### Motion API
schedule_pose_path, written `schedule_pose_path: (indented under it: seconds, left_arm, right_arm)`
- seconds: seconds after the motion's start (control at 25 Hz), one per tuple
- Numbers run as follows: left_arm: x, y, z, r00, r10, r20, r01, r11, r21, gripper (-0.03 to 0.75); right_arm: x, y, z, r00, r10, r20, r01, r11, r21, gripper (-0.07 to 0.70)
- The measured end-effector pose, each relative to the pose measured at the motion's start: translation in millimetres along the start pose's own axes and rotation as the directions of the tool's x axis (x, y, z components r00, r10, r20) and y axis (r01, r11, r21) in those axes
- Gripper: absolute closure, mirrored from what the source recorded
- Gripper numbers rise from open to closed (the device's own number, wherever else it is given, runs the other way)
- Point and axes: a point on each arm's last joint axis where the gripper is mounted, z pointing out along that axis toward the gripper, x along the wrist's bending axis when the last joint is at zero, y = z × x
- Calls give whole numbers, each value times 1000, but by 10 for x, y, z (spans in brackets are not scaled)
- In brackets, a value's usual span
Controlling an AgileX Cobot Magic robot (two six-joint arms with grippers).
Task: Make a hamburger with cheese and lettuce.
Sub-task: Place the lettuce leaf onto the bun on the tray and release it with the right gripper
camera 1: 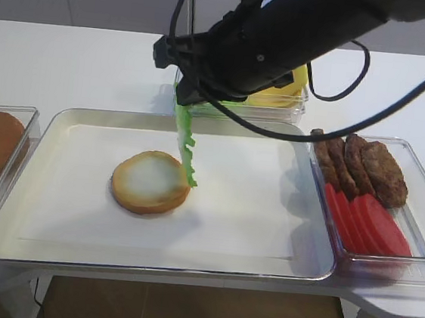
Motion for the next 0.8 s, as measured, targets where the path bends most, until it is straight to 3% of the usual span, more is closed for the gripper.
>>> schedule_pose_path:
  seconds: [0.2,0.48,0.6,0.8]
  left_arm:
    - [0,0,0,1000,0,0,0,1000,0,347]
    - [0,0,0,1000,0,0,0,1000,0,347]
    - [0,0,0,1000,0,0,0,1000,0,347]
    - [0,0,0,1000,1,2,-1,1000,0,347]
  right_arm:
    - [-42,-3,5,997,-63,42,63,998,-3,629]
    - [-111,-51,183,997,-58,57,55,998,37,629]
    - [-122,-69,252,999,-25,47,23,999,48,629]
    - [-94,-79,330,997,78,0,-78,996,48,629]
